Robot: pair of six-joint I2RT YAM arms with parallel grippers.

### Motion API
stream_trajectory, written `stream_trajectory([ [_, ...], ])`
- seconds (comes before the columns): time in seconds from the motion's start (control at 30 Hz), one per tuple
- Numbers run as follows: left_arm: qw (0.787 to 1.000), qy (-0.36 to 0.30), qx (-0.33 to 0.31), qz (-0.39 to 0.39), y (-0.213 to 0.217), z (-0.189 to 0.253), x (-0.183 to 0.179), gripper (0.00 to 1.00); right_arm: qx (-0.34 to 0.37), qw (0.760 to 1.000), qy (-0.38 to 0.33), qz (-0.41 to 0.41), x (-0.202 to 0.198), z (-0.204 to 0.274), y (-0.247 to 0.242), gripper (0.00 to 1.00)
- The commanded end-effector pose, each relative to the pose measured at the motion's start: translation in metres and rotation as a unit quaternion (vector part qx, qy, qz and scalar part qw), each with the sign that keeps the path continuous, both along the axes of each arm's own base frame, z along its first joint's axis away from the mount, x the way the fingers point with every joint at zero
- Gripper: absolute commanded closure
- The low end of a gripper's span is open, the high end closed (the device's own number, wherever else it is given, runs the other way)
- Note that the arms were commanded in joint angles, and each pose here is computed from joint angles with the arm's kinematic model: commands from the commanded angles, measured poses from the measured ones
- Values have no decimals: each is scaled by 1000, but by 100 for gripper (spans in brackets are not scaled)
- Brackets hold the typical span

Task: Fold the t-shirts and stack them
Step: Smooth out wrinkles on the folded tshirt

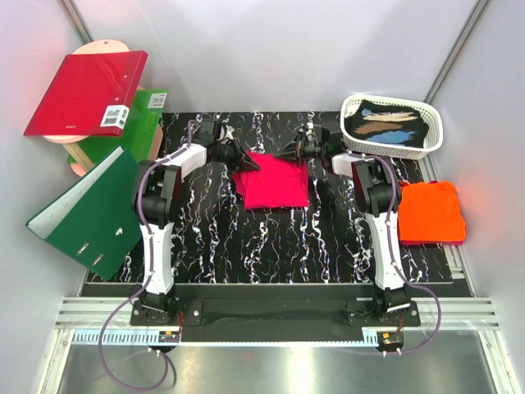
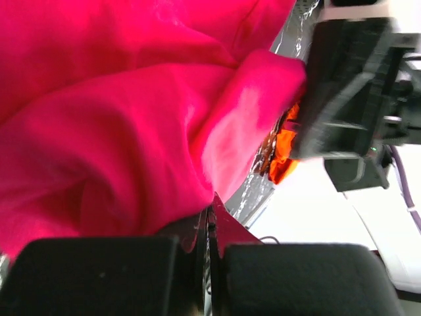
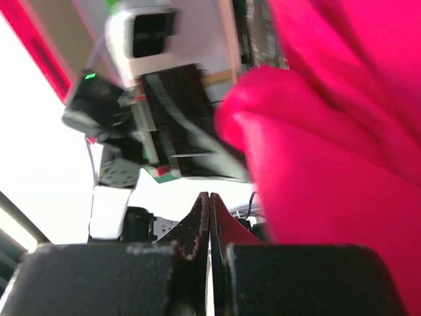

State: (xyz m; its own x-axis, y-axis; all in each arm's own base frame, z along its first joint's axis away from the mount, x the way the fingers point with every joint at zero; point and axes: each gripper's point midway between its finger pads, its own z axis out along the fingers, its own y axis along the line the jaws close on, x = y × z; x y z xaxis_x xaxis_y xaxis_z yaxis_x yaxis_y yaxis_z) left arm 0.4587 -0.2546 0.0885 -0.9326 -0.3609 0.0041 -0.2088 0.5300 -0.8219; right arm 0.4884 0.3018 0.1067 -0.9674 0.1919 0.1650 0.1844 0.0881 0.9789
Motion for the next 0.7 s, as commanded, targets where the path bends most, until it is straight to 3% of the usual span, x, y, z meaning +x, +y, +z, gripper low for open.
stream_trajectory([
  [0.0,999,-27,-40,-4,-11,16,17,100,5,997,-74,6,7,43,0,100],
  [0.03,999,-28,-31,5,-9,13,21,100,-9,999,-48,-3,8,33,0,100],
  [0.23,999,-12,37,25,3,-7,32,100,-147,988,-47,-31,15,-9,-17,100],
  [0.4,997,-14,72,27,10,-15,40,100,-212,976,2,-50,18,-43,-33,100],
  [0.67,992,8,123,23,24,-36,42,100,-353,931,-2,-95,32,-76,-72,100],
])
